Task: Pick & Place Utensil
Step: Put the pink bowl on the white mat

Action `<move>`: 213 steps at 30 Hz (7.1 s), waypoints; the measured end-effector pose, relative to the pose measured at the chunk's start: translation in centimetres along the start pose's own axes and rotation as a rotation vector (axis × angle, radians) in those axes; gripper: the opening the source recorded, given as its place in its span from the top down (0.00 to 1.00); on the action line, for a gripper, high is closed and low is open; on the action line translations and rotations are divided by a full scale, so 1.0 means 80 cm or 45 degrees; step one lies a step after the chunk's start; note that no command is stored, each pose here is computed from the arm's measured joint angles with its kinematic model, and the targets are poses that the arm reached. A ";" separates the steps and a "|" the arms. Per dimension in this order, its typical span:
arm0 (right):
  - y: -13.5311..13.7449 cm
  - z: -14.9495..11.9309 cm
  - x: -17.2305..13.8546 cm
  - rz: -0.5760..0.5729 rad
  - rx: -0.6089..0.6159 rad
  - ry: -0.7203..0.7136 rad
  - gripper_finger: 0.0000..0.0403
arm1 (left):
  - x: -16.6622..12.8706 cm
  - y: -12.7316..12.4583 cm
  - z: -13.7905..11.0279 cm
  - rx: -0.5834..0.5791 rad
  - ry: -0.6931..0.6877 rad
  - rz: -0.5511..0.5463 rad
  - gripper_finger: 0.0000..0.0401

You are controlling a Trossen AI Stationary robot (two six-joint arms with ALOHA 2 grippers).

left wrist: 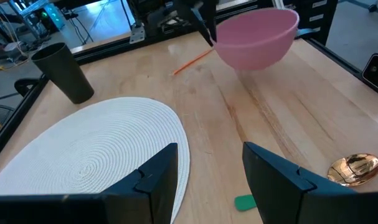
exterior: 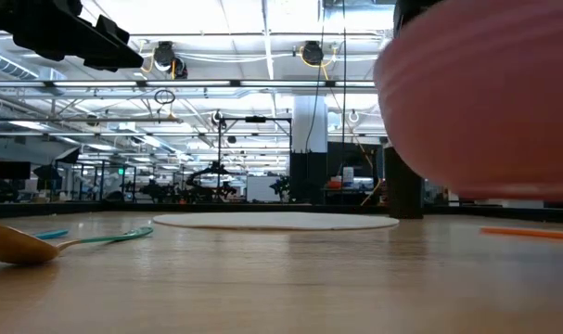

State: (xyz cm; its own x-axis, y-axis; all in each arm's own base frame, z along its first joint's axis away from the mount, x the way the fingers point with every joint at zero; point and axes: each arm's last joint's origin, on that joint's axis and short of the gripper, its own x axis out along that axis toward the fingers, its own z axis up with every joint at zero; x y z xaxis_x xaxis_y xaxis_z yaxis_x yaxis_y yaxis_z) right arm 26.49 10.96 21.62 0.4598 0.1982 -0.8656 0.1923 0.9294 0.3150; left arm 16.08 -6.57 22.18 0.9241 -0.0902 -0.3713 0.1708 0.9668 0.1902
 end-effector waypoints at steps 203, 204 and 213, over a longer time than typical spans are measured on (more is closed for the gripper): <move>-0.268 0.158 0.008 -0.377 0.477 -0.418 0.70 | 0.000 0.001 -0.001 0.010 0.010 0.004 0.54; -0.267 0.158 0.005 -0.378 0.472 -0.419 0.69 | 0.000 0.001 -0.001 0.010 0.010 0.004 0.54; -0.254 0.157 -0.026 -0.371 0.420 -0.466 0.69 | 0.000 0.001 -0.001 0.010 0.010 0.004 0.54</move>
State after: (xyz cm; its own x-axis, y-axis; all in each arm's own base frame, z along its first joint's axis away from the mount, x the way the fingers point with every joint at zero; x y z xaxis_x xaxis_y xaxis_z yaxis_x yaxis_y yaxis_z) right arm 32.53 -12.26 21.96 0.6060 -0.2272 -0.7623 0.5899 0.7713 0.2389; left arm 16.08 -6.50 22.12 0.9220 -0.0857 -0.3775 0.1708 0.9652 0.1982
